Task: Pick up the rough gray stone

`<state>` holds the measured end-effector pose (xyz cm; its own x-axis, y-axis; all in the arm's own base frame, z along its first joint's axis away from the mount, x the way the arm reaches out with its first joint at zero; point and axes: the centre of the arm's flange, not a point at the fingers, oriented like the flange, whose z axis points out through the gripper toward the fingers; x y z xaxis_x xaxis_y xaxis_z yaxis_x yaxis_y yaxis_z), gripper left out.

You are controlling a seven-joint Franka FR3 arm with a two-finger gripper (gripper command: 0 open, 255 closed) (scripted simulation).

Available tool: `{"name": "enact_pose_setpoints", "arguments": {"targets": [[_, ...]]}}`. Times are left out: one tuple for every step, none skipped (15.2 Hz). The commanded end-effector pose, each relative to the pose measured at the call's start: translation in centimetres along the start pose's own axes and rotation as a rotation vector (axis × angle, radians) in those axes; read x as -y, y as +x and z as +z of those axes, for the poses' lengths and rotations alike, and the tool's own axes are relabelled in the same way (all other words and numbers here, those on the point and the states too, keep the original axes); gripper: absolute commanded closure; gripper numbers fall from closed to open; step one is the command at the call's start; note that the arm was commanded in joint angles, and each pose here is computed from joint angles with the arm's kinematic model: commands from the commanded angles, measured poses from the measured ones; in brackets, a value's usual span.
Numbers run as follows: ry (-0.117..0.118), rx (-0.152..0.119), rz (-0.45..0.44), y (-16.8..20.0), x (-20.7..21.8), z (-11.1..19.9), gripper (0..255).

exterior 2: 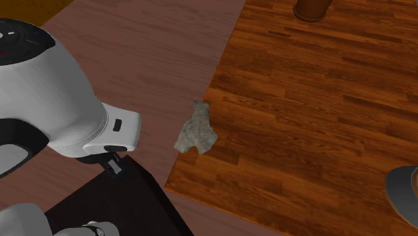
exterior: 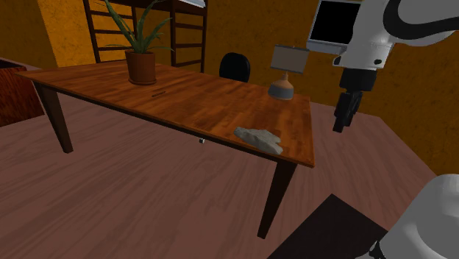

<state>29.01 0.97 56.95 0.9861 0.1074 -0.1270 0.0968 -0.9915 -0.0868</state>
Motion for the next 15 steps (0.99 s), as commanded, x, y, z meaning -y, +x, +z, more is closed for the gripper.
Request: {"name": "enact_pose_setpoints", "arguments": {"targets": [[0.0, 0.0, 0.0, 0.0, 0.0, 0.0, 0], [0.0, -0.004, -0.024, 1.2, -0.3, 0.4, 0], [-0.001, -0.008, -0.047, 2.3, -0.6, 0.8, 0], [-0.001, -0.012, -0.071, 3.5, -0.9, 1.2, 0], [-0.002, -0.016, -0.094, 4.7, -1.1, 1.6, 0], [-0.002, -0.019, -0.118, 5.8, -1.3, 2.0, 0], [-0.003, -0.023, -0.142, 7.0, -1.5, 2.4, 0], [-0.003, -0.027, -0.165, 8.2, -1.6, 2.8, 0], [-0.004, -0.031, -0.189, 9.4, -1.7, 3.2, 0], [-0.004, -0.035, -0.213, 10.6, -1.8, 3.5, 0], [-0.005, -0.039, -0.236, 11.8, -1.9, 3.9, 0], [-0.005, -0.043, -0.26, 13.0, -1.9, 4.3, 0], [-0.006, -0.047, -0.283, 14.3, -1.9, 4.6, 0], [-0.006, -0.051, -0.307, 15.5, -1.9, 5.0, 0], [-0.007, -0.054, -0.331, 16.7, -1.9, 5.3, 0]]}}
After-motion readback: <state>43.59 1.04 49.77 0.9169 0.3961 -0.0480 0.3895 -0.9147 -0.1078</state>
